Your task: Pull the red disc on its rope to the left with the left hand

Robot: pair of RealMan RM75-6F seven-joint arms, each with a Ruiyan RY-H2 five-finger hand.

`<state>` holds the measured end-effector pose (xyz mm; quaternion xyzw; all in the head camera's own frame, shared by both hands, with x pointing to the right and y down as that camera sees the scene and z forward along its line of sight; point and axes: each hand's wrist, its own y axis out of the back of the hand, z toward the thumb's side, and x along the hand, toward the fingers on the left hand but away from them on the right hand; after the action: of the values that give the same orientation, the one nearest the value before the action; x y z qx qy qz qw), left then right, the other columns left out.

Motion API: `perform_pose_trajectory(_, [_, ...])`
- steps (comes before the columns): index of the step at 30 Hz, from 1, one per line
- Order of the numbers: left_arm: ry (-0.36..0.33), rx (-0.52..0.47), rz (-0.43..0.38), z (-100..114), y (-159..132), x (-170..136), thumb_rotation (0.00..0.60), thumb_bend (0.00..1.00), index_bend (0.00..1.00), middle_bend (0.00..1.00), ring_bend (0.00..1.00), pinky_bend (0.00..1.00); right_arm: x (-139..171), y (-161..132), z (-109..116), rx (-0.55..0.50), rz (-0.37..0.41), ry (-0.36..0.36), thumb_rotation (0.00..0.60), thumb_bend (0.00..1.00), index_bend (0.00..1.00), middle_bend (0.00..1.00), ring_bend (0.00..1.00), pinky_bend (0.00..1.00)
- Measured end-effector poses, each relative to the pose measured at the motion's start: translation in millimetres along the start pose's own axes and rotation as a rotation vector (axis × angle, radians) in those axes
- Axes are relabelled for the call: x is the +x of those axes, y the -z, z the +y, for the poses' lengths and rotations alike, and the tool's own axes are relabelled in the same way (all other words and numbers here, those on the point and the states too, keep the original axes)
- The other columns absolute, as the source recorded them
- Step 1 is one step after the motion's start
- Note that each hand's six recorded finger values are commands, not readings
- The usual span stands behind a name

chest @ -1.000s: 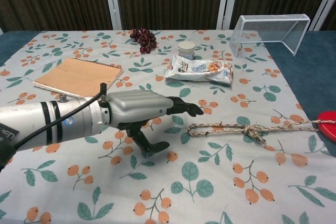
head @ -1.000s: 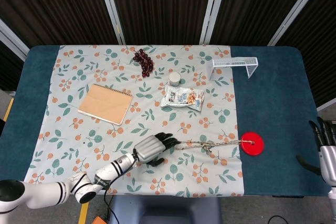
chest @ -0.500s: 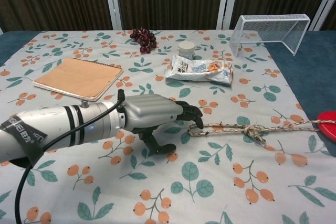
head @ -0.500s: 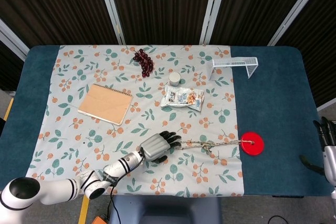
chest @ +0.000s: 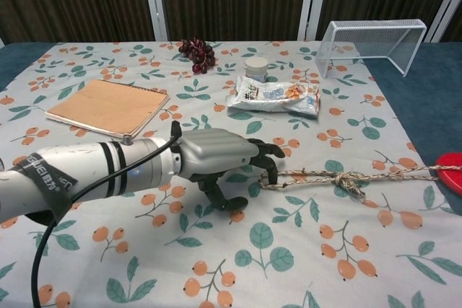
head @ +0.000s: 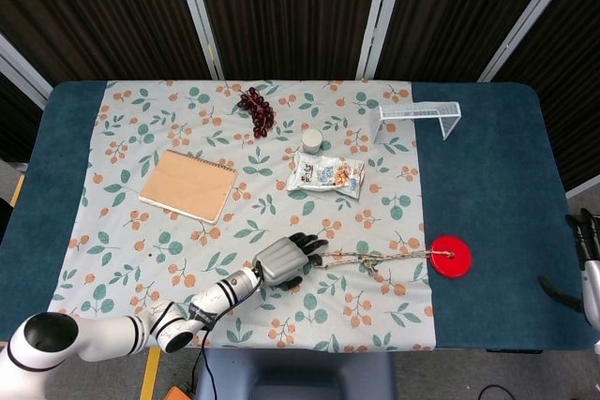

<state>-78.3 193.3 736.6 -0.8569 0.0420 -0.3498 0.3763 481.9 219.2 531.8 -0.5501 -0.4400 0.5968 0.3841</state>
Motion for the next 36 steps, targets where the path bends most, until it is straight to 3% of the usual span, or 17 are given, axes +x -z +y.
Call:
perform_pose_trajectory(8, [0.003,0.002,-0.003,6.6,1.4,-7.7,0.6,0.5,0.55,0.0,0.0,0.13,-1.2,-0.9,-0.9,-0.001,0.0,0.002,0.6,0.29,0.0,0.0,0.0,0.0])
perform_pose_trajectory(17, [0.008,0.03,0.025,6.8,12.0,-19.1,0.6,0.5,0.63,0.0,0.0,0.13,-2.9,-4.6,-1.1,-0.002,0.009,0.008,0.6,0.29,0.0,0.0,0.0,0.0])
perform_pose_trajectory(21, [-0.004,0.02,0.039,9.9,16.0,-22.6,0.6,0.61,0.79,0.03,0.0,0.13,-3.6,-6.0,-1.1,-0.002,0.012,0.01,0.6,0.29,0.0,0.0,0.0,0.0])
perform_pose_trajectory(25, [-0.027,0.006,0.056,14.3,21.1,-26.1,0.6,0.73,0.89,0.08,0.0,0.15,-4.1,-6.3,-1.1,-0.003,0.01,0.012,0.6,0.29,0.0,0.0,0.0,0.0])
perform_pose_trajectory(31, [-0.048,0.006,0.102,23.0,41.6,-44.3,0.6,0.76,0.9,0.11,0.0,0.15,-4.3,-7.8,1.8,-0.002,0.015,0.021,0.6,0.29,0.0,0.0,0.0,0.0])
perform_pose_trajectory(36, [-0.097,0.027,0.213,36.5,81.0,-89.5,0.6,0.76,0.91,0.13,0.0,0.15,-5.6,-10.2,5.8,-0.006,0.023,0.033,0.6,0.29,0.0,0.0,0.0,0.0])
